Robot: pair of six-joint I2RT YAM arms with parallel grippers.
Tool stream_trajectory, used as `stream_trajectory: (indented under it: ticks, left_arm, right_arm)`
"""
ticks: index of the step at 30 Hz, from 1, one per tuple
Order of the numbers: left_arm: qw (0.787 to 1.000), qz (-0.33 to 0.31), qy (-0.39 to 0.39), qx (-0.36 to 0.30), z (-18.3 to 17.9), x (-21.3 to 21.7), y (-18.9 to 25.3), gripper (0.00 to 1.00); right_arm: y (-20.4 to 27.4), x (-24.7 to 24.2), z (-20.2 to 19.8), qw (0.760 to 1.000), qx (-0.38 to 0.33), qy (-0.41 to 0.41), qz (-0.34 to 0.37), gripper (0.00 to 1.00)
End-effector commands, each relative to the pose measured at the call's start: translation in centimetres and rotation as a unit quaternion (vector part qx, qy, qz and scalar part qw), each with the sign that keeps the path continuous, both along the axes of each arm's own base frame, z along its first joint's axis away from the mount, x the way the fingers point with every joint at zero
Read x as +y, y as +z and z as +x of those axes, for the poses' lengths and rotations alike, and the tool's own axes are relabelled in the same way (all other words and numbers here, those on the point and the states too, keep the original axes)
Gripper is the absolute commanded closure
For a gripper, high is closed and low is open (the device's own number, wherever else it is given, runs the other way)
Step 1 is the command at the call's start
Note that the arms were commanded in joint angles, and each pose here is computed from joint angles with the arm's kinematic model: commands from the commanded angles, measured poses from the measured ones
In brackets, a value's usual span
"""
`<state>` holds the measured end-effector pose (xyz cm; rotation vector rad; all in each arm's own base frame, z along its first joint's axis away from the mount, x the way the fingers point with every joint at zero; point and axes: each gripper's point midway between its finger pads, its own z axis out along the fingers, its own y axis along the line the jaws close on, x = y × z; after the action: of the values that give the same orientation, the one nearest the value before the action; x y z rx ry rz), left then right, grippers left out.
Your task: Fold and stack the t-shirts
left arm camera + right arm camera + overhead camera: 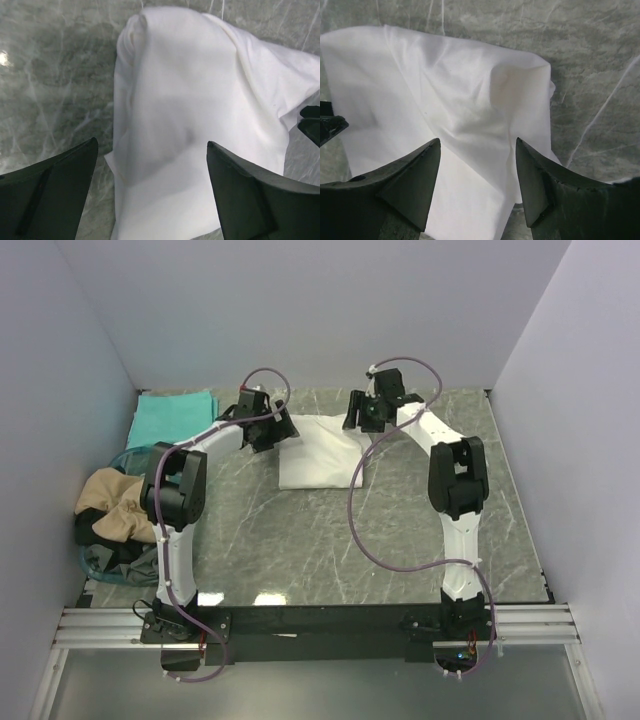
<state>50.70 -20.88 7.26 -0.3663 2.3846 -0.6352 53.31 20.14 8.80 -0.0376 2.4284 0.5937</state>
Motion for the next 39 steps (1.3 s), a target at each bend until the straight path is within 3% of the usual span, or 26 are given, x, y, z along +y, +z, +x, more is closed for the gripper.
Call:
stream_trajectory:
  ticks: [1, 10, 22, 28, 33, 39]
  left_arm:
    - [1.0, -0.017, -0.013, 0.009, -0.8, -1.4, -0.6, 0.06]
    - [0.997, -0.005, -0.039, 0.066, -7.9, -2.9, -4.3, 0.19]
    - [0.994, 0.023, -0.044, 0.093, -22.9, -2.2, -4.9, 0.22]
    - [0.989, 0.013, -0.061, 0.135, -30.1, -2.9, -4.9, 0.23]
    - [0.986, 0.007, -0.079, 0.144, -34.7, -3.1, -3.0, 0.19]
    - [0.996, 0.053, -0.027, 0.071, -32.2, -0.7, 0.4, 0.04]
  right_arm:
    - [-1.1, 0.6, -0.3, 1.0, 0.005, 0.011, -0.026, 0.32]
    - [-3.4, 2.7, -7.4, 0.998, 0.039, 0.033, -0.04, 0.32]
    - [-6.6, 4.7, -26.1, 0.992, 0.117, 0.055, 0.003, 0.32]
    - [-5.9, 3.6, -32.6, 0.987, 0.151, 0.059, 0.001, 0.32]
    - [-3.0, 2.5, -34.7, 0.99, 0.124, 0.062, 0.012, 0.32]
    - [0.9, 0.4, -31.9, 0.998, 0.034, 0.035, -0.033, 0.3]
